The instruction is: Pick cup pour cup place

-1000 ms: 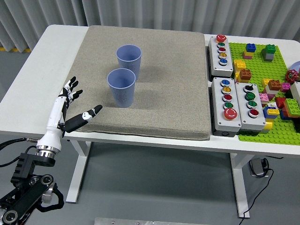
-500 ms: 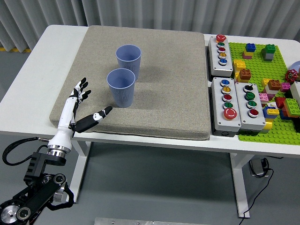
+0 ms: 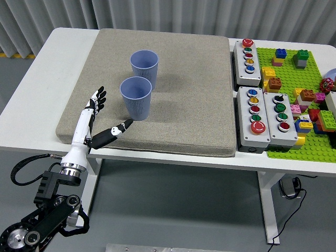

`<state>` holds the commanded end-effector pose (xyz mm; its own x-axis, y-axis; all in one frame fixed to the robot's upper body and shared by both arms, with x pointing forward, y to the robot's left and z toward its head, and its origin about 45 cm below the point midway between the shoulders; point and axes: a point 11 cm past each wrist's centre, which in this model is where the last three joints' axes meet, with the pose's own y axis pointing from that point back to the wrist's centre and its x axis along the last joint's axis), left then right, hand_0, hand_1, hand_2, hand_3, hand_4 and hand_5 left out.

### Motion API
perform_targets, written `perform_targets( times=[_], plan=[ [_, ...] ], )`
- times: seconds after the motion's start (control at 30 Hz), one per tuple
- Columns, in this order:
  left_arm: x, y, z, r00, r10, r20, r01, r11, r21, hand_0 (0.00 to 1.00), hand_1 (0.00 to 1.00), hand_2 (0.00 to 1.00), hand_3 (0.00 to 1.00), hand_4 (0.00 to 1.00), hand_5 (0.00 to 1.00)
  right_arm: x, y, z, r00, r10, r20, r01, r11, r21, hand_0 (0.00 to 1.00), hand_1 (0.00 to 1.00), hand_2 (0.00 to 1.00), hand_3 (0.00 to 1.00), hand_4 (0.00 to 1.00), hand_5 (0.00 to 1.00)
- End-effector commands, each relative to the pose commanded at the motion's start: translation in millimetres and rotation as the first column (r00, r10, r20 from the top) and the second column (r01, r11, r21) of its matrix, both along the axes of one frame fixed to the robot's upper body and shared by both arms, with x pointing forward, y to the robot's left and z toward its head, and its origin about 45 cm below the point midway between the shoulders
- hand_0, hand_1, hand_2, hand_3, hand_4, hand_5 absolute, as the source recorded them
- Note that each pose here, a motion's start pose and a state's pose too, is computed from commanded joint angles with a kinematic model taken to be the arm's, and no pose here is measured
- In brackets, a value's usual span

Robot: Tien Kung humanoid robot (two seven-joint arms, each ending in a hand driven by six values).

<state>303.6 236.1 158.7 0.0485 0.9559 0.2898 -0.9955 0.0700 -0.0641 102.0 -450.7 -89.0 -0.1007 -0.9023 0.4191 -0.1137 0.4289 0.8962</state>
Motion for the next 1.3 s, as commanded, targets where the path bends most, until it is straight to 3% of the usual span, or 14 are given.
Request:
perform_targets(
  times=[1.3],
  plan=[
    [0.8, -0.6, 2.6, 1.000, -0.008, 0.006, 0.008, 1.000, 0.000, 0.915, 0.953, 0.998, 0.998, 0.979, 0.355, -2.5, -0.1, -0.6, 1.000, 0.002, -0.004, -0.002, 1.000, -0.001, 0.700, 0.706, 0.671, 0.635, 0.048, 0.300]
  ],
)
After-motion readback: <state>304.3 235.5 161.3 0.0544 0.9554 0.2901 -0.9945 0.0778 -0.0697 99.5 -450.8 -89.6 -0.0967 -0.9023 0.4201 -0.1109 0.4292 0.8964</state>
